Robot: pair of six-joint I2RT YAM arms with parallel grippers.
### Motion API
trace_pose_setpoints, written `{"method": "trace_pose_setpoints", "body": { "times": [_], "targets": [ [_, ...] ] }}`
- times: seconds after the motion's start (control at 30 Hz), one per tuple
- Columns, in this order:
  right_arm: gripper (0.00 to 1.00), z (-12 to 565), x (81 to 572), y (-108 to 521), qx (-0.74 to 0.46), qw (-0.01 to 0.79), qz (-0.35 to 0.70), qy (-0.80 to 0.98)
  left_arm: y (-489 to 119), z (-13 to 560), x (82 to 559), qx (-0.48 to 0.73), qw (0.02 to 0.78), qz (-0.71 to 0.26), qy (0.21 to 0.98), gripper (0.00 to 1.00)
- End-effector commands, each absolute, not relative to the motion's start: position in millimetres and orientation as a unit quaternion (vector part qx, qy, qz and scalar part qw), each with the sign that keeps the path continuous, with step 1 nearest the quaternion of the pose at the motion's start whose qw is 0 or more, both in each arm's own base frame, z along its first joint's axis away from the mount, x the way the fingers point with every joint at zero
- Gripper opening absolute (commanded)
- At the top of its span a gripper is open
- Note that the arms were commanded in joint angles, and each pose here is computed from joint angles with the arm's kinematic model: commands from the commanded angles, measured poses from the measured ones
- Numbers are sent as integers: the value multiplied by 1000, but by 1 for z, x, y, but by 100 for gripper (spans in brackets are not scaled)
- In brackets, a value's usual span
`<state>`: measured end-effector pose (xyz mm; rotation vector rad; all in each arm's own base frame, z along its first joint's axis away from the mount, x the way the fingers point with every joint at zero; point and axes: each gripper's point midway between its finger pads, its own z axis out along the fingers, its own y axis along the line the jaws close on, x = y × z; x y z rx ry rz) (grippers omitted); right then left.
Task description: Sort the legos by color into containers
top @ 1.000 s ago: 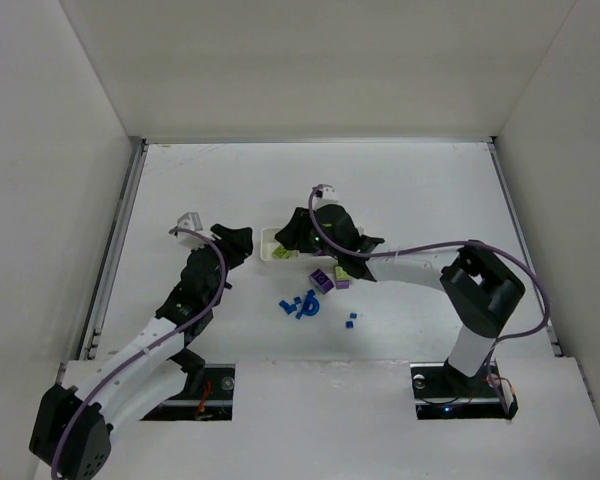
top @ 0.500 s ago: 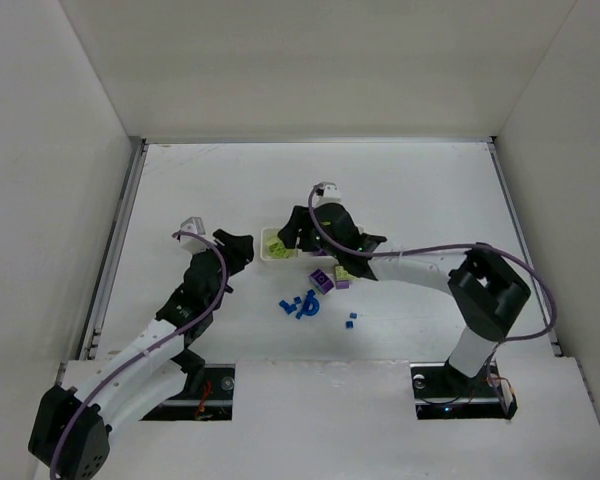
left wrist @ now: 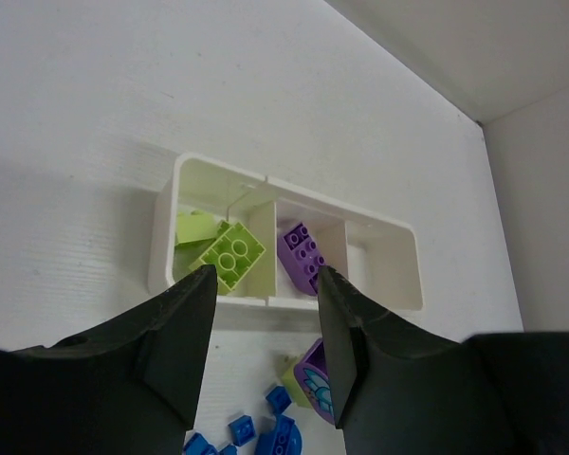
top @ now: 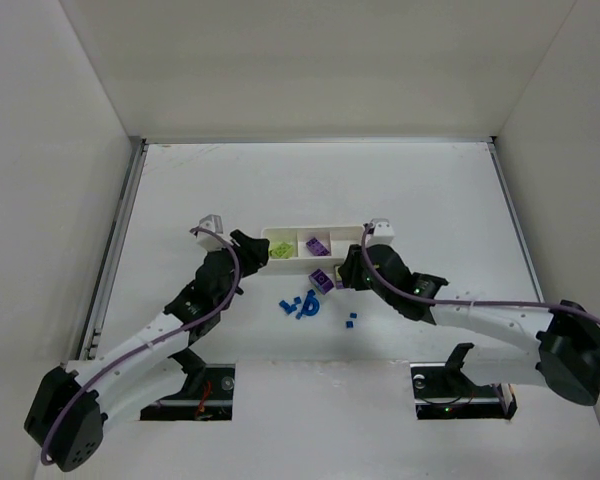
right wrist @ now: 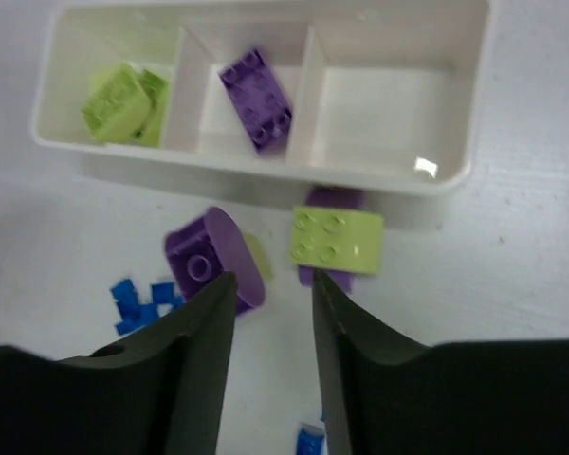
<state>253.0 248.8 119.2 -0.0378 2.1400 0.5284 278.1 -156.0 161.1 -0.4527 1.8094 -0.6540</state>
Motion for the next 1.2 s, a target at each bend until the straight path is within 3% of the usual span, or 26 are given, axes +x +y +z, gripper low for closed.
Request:
{"method": "trace_pose_setpoints", "body": {
  "times": [0.0,0.2,0.3,0.87,1.17],
  "targets": [
    [48,91,241,225,-21,436,150,887,-177,189,283,-164,568,-301,748,43],
    [72,78,248,241,-49,420,141,895,-187,188,275,-150,563,-309,752,43],
    [75,76,255,247,-54,420,131,896,-185,185,272,-152,562,-310,752,43],
    [70,70,287,254,-37,457,107,882,-190,176,267,-150,550,-314,759,43],
    [60,67,298,253,-31,459,103,882,-192,174,267,-151,546,-314,762,43]
  ]
}}
